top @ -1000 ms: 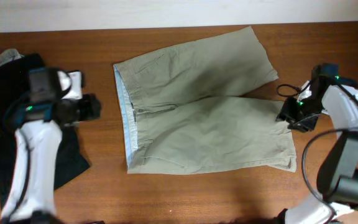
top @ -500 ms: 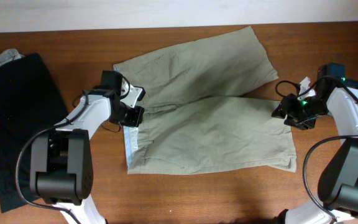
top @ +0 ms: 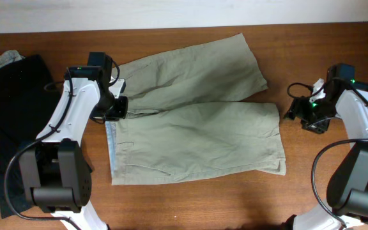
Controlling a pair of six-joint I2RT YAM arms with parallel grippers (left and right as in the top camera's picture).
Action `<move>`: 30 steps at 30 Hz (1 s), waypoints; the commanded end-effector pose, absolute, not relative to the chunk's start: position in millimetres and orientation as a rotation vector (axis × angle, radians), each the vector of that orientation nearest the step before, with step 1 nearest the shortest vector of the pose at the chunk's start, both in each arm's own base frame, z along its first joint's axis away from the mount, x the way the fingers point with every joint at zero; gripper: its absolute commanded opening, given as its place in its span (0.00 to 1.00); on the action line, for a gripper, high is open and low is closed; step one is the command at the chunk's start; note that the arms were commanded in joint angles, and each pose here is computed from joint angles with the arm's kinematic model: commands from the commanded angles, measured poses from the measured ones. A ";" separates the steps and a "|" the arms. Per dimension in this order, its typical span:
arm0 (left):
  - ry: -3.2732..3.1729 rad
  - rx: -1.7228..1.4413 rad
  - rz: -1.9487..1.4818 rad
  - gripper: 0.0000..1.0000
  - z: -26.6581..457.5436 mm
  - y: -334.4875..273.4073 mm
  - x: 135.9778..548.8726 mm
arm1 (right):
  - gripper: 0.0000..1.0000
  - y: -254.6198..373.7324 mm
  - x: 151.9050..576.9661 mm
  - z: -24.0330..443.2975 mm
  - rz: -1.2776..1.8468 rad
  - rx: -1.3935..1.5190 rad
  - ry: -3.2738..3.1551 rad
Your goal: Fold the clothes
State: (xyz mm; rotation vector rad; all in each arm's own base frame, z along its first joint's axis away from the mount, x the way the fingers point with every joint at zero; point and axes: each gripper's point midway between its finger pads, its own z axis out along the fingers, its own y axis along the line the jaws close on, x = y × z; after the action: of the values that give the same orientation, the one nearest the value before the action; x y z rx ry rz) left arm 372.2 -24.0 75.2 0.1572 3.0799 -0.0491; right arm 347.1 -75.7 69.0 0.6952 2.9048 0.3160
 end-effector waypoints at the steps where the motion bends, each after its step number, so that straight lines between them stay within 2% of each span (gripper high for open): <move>1: 3.039 0.103 -0.001 0.00 87.8 -16.0 377.4 | 0.54 -87.9 355.2 75.0 0.234 0.720 2.850; 3: 3.034 0.103 -0.001 0.00 87.9 -16.1 378.7 | 0.42 -87.4 353.8 64.4 0.240 0.733 2.878; 6: 3.026 0.103 -0.006 0.00 88.2 -16.8 380.7 | 0.42 -72.7 361.7 34.8 0.385 0.668 2.926; 7: 3.021 0.103 -0.006 0.00 88.3 -17.0 381.9 | 0.46 -56.6 371.4 32.0 0.538 0.534 2.903; 8: 3.017 0.103 -0.007 0.00 88.4 -17.1 382.9 | 0.57 -37.3 380.7 36.8 0.718 0.385 2.844; 9: 3.016 0.103 -0.007 0.00 88.4 -17.1 383.0 | 0.63 -32.0 387.6 40.4 0.769 0.333 2.801; 13: 3.012 0.104 -0.007 0.00 88.6 -17.1 384.2 | 0.63 -28.1 400.6 31.8 0.805 0.306 2.759; 14: 3.010 0.104 -0.007 0.00 88.6 -17.1 384.6 | 0.58 -21.6 402.3 28.1 0.837 0.292 2.757; 16: 3.010 0.104 -0.007 0.00 88.6 -17.1 384.6 | 0.40 -1.2 409.3 34.3 0.953 0.230 2.702; 19: 3.008 0.104 -0.006 0.00 89.0 -16.9 384.9 | 0.04 6.3 421.0 49.1 1.052 0.223 2.609; 22: 2.978 0.102 -0.005 0.00 105.1 -16.8 387.0 | 0.04 -7.5 438.6 84.5 1.156 0.249 2.444; 25: 2.926 0.072 0.145 0.00 132.2 3.9 381.6 | 0.04 -28.3 439.3 87.6 1.134 0.308 2.420; 27: 2.916 -0.070 0.316 0.00 138.0 30.0 376.5 | 0.04 -31.4 440.9 88.2 1.125 0.306 2.411; 29: 2.906 -0.103 0.320 0.00 137.9 34.8 378.8 | 0.06 -30.7 441.3 88.3 1.124 0.302 2.411; 30: 2.894 -0.104 0.318 0.00 138.5 34.7 381.6 | 0.30 -31.1 440.8 87.4 1.120 0.306 2.415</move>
State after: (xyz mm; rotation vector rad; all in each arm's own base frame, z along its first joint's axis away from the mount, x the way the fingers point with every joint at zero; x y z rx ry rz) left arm 375.5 5.6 124.3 0.0102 2.9573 0.1636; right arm 433.1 -19.6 71.6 0.3315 2.4495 1.1786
